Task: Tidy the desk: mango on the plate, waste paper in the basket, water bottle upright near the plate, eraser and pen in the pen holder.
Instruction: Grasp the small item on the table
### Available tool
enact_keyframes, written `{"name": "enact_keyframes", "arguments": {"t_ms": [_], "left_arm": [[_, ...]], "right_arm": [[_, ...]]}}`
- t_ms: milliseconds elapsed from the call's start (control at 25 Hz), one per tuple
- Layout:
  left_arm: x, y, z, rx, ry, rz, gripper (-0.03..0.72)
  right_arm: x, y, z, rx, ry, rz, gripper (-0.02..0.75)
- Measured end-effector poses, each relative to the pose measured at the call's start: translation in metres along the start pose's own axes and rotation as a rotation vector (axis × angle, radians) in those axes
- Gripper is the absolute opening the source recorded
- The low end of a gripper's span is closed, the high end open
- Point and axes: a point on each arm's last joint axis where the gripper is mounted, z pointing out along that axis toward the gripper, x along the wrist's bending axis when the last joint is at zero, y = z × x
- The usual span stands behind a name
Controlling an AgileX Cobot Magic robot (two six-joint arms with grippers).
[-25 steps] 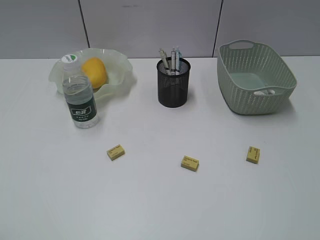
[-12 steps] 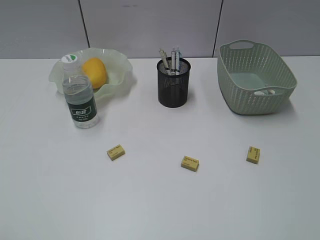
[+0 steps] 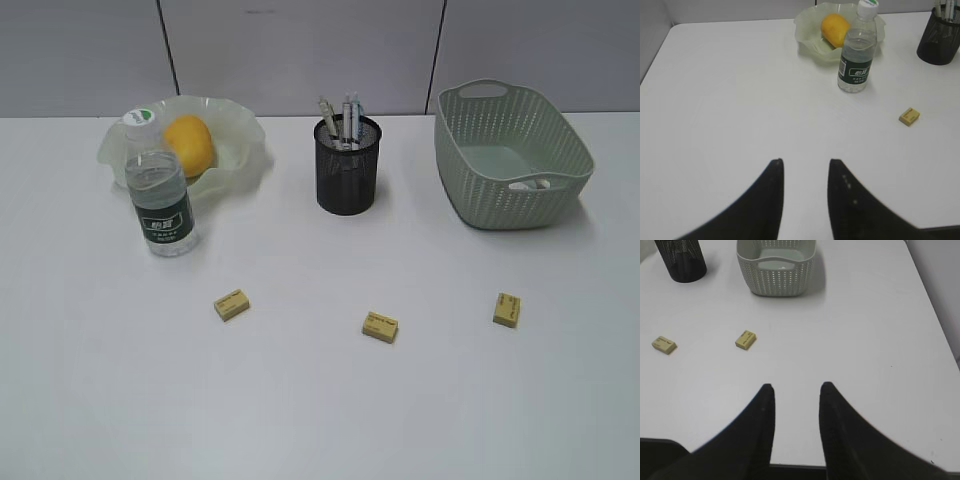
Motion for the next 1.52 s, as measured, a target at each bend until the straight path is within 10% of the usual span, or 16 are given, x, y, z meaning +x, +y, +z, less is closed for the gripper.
{"name": "enact_keyframes", "arguments": {"t_ms": [600,1000,1520], "left_arm": [[0.0001,0.0000,0.0000,0.000,0.001,0.000,0.235],[0.0001,0.0000,0.0000,0.000,0.001,0.000,0.235],[0.0001,0.0000,0.0000,0.000,0.001,0.000,0.235]], "right_arm": [[0.0046,0.0005,-0.0002,-0.004,0.050,0.029,0.266],[0.0048,0.0005,-0.0002,-0.004,0.053,0.031,0.652],[0.0048,0.0007,-0.0002,-0.006,0.053,0.031,0.470]]}}
